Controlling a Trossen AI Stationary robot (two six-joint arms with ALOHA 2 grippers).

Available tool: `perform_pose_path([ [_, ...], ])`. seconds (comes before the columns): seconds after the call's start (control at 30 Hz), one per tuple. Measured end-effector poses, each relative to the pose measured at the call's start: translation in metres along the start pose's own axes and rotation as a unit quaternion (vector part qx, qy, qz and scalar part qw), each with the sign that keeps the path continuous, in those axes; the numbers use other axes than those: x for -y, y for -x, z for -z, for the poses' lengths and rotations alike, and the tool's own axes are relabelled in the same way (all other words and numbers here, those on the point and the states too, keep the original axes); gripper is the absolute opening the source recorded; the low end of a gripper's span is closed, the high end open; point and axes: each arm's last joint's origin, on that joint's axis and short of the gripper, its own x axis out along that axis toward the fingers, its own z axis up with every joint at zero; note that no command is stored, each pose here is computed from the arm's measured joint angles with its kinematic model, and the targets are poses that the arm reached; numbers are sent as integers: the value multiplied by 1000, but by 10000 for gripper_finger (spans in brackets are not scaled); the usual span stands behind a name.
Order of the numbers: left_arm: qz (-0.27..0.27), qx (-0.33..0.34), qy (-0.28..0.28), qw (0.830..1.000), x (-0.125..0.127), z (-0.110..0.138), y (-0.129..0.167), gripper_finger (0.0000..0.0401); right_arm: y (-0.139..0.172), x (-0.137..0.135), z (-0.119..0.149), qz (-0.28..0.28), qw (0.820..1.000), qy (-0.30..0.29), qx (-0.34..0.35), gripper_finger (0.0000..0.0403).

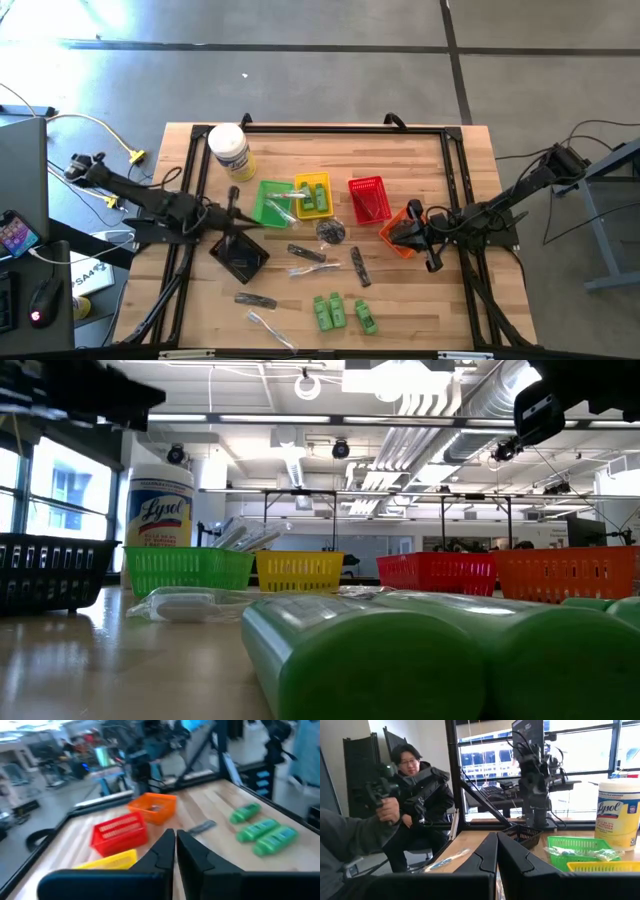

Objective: Pick & Place Travel size toiletries
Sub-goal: Put the top right black comb into the red basket

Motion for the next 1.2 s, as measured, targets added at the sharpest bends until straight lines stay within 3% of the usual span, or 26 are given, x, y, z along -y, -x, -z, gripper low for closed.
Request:
perform_pose_path([
  [0.23,-33,33,29,999,-3,43,16,1,0,0,0,0,1000,25,0,2],
  [0.87,-13,-27,23,999,1,57,15,0,0,3,5,53,997,54,-26,2],
  [1.1,63,-25,26,997,6,58,15,0,0,3,5,52,997,50,-26,2],
  [1.2,72,-20,28,997,6,58,15,0,0,3,5,51,997,48,-26,2],
])
